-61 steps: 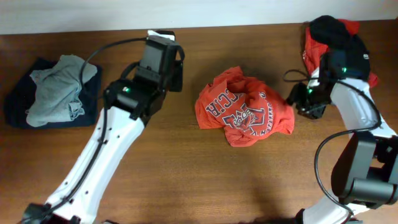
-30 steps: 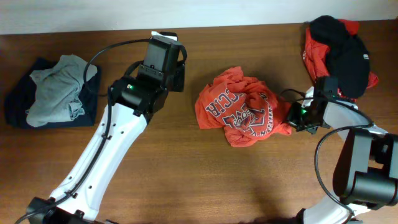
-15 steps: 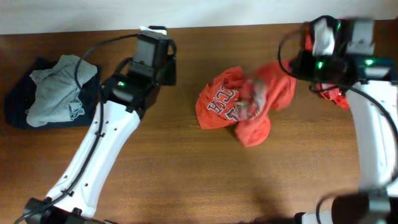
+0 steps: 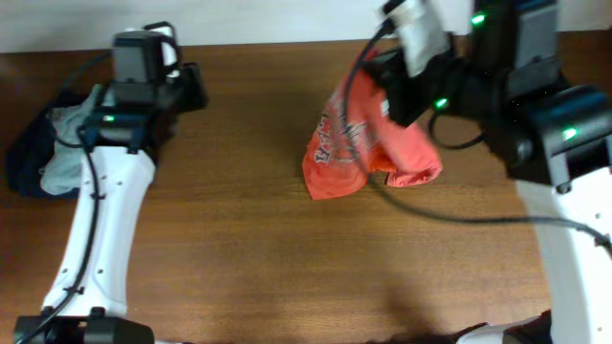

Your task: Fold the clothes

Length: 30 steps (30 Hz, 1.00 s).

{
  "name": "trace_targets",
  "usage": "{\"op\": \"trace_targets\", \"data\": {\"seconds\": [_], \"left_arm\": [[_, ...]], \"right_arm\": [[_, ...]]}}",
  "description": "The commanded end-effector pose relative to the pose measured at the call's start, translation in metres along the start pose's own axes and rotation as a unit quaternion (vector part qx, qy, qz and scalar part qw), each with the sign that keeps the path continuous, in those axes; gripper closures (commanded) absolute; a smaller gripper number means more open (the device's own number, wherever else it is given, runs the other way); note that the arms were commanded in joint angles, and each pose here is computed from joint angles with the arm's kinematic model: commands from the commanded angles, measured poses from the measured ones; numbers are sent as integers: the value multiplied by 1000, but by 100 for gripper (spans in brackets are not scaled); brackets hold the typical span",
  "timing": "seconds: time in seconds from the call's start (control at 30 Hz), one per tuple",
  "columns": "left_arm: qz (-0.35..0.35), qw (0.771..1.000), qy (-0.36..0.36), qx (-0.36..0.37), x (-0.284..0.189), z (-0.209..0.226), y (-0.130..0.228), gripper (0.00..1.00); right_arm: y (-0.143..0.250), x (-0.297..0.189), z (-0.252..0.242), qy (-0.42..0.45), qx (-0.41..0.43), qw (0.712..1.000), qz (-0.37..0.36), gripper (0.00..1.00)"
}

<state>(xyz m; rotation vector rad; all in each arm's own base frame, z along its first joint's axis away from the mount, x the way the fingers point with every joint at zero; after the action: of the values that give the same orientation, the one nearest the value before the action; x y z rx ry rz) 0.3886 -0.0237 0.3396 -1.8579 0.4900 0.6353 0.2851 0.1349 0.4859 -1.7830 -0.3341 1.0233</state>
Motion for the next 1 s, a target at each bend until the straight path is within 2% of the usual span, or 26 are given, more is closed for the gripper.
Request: {"op": "trace_targets", "data": {"seconds": [0.0, 0.13, 0.37, 0.6, 0.67, 0.77, 0.97], "left_arm": [[11, 999, 41, -20, -3, 11, -9, 48], [18, 998, 53, -16, -4, 22, -12, 51], [19, 998, 67, -10, -4, 20, -12, 51], [28, 992, 123, -6, -5, 11, -12, 51], [30, 990, 141, 1, -6, 8, -12, 51], [33, 986, 163, 25, -7, 5, -11, 52], [27, 985, 168, 30, -7, 4, -13, 51]], "right_arm": [[-19, -4, 35, -47, -101, 993, -31, 96], [-33, -17, 67, -72, -159, 984, -48, 96], [-55, -87, 113, -103, -241, 958, -118, 96], [-48, -157, 148, -150, -325, 915, -184, 96], [-41, -166, 150, -154, -341, 909, -182, 96], [-34, -167, 146, -134, -343, 917, -155, 96], [-39, -138, 140, -92, -341, 930, -105, 96]]}}
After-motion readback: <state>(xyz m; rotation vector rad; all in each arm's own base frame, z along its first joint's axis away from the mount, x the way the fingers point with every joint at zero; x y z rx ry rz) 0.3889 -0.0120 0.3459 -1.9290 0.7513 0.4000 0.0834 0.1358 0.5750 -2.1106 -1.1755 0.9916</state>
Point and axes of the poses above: each gripper's point midway between its finger pads, its own x axis out along the fingers, its own z axis along the line the jaws close on, y = z × x, the point moved 10 cm from there along -x, back along the fingers, and after that the axes turned 10 degrees about -x, right-handed, at the moved point
